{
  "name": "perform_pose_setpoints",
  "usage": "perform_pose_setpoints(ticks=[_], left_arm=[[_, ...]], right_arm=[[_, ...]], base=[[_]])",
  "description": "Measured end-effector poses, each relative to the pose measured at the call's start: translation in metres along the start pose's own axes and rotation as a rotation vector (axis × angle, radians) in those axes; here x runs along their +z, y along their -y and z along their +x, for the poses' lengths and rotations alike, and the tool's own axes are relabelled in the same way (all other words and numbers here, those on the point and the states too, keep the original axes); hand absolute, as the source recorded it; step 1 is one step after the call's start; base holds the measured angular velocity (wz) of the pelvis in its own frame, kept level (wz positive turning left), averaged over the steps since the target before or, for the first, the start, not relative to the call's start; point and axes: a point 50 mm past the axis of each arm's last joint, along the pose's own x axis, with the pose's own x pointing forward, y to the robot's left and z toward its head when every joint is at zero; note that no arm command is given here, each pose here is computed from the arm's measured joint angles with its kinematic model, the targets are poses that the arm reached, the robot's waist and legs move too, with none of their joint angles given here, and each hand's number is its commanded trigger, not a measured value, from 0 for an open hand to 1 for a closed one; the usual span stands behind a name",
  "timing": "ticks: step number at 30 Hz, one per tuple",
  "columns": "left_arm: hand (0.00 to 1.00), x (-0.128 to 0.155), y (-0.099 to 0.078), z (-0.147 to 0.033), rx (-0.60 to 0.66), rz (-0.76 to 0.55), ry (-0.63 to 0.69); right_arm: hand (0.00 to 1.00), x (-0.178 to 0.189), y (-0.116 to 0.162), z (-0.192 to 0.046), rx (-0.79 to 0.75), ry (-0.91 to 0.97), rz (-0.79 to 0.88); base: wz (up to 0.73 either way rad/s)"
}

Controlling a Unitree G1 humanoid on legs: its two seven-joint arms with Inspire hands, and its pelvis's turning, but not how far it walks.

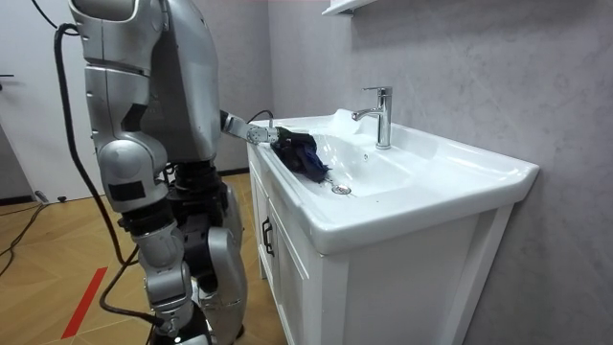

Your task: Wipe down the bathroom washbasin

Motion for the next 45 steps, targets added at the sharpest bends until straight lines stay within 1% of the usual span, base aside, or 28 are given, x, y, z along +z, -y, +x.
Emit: perform_pose_setpoints(ticks=[4,10,16,19,27,31,32,34,36,39,41,45], left_arm=[[1.00,0.005,0.002,0.002,-0.038,0.016,0.028],[1.00,0.018,0.002,0.011,-0.071,0.025,0.062],[1.00,0.022,0.005,0.011,-0.111,0.018,0.070],[1.00,0.023,0.008,0.013,-0.135,-0.010,0.063],[1.00,0.029,0.011,0.027,-0.181,-0.131,0.029],[1.00,0.030,0.014,0.035,-0.211,-0.201,-0.007],[1.00,0.032,0.015,0.036,-0.225,-0.236,-0.019],[1.00,0.032,0.017,0.036,-0.237,-0.258,-0.028],[1.00,0.036,0.018,0.037,-0.244,-0.273,-0.027],[1.00,0.045,0.019,0.040,-0.264,-0.337,-0.027],[1.00,0.055,0.020,0.043,-0.281,-0.372,-0.018],[1.00,0.066,0.018,0.048,-0.284,-0.397,-0.003]], right_arm=[[0.00,0.004,0.003,0.000,-0.005,0.004,-0.003],[0.00,0.008,0.008,0.000,-0.013,0.010,-0.005],[0.00,0.005,0.007,0.000,-0.011,-0.008,-0.005],[0.00,0.005,0.007,0.000,-0.011,-0.008,-0.003],[0.00,0.009,0.007,0.000,-0.016,0.010,0.000],[0.00,0.004,0.004,0.000,-0.002,-0.007,0.032],[0.00,0.002,0.002,0.000,0.003,-0.023,0.032],[0.00,0.000,-0.001,0.000,0.012,-0.042,0.045],[0.00,-0.002,-0.004,0.001,0.021,-0.054,0.056],[0.00,-0.008,-0.009,0.001,0.037,-0.087,0.080],[0.00,-0.010,-0.010,0.001,0.043,-0.098,0.099],[0.00,-0.012,-0.012,0.000,0.057,-0.106,0.099]], base=[[0.03],[-0.01],[-0.06],[-0.08],[-0.03],[-0.03],[0.00],[-0.05],[-0.08],[-0.26],[-0.28],[-0.21]])
